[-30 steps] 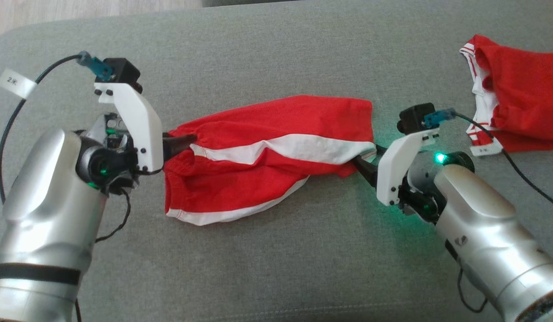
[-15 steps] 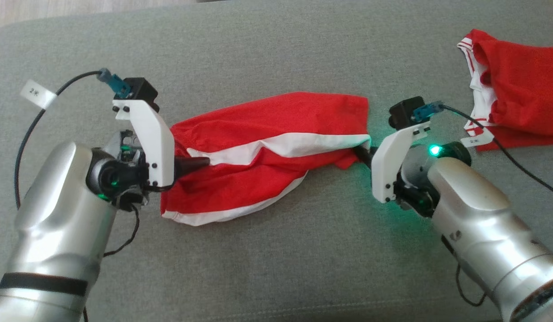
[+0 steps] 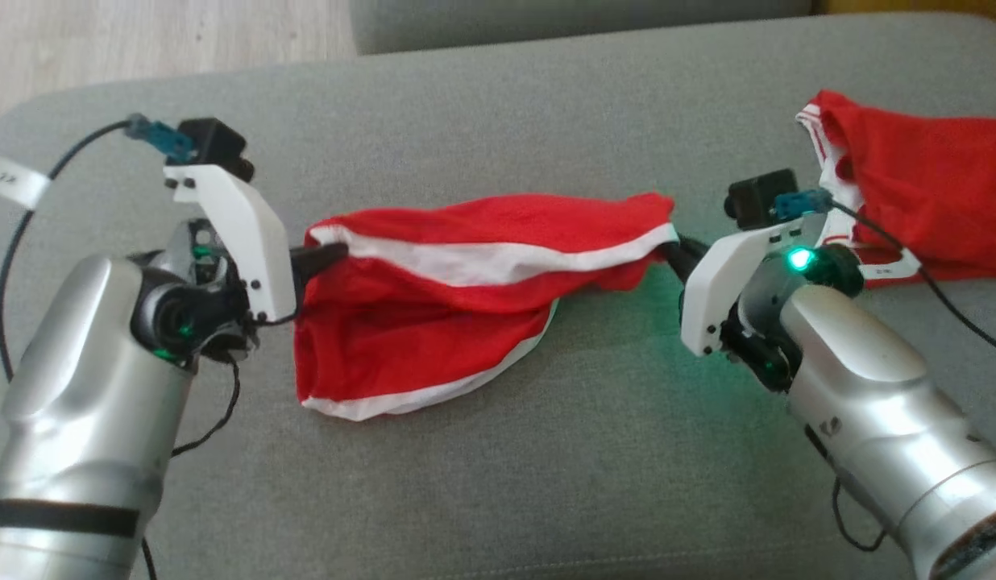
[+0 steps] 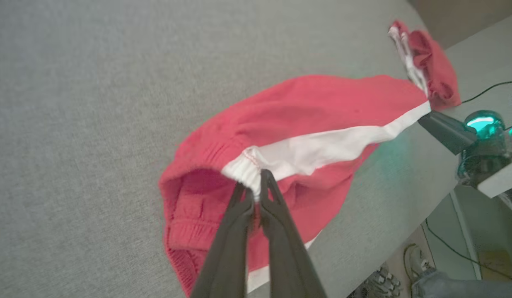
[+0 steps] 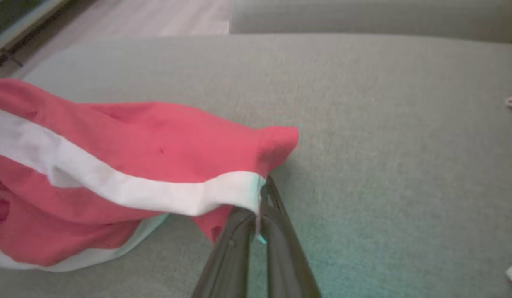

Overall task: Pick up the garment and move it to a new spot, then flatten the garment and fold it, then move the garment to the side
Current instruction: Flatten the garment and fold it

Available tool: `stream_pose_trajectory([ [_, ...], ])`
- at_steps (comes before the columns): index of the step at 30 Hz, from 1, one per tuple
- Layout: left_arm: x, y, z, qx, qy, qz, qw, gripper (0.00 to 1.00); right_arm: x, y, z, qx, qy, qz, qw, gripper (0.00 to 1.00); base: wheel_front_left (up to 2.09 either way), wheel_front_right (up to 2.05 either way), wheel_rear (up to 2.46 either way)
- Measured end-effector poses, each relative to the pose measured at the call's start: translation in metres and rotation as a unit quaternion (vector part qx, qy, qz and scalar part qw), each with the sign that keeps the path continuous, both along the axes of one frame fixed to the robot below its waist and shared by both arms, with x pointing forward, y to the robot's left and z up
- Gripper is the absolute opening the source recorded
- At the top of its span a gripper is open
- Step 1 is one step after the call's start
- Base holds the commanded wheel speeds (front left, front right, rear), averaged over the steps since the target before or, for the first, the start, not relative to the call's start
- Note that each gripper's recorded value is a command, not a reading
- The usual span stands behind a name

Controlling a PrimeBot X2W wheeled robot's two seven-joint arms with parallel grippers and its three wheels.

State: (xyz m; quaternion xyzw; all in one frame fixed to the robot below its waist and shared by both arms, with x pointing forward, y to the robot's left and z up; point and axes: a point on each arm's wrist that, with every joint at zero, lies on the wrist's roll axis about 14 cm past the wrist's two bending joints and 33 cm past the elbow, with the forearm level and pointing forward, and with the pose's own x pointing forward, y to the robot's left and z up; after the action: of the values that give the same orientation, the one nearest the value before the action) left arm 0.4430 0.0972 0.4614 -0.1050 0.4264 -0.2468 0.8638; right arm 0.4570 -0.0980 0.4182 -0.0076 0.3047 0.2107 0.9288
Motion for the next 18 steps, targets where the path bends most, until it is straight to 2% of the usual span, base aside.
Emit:
stream_pose_trajectory([
  [5, 0.005, -0.004, 0.033, -0.030, -0.066, 0.005, 0.997, 0.00, 0.011, -0.003, 0.032, 0.012, -0.061, 0.004, 0.998, 0.00, 0.00, 0.00, 0.00],
  [12, 0.026, 0.003, 0.044, -0.032, -0.114, 0.023, 0.993, 0.00, 0.036, -0.016, 0.052, 0.010, -0.090, 0.011, 0.996, 0.00, 0.00, 0.00, 0.00],
  [18, 0.083, 0.002, 0.056, -0.002, -0.156, 0.032, 0.987, 0.00, 0.103, -0.019, 0.110, -0.007, -0.165, 0.022, 0.986, 0.00, 0.00, 0.00, 0.00],
])
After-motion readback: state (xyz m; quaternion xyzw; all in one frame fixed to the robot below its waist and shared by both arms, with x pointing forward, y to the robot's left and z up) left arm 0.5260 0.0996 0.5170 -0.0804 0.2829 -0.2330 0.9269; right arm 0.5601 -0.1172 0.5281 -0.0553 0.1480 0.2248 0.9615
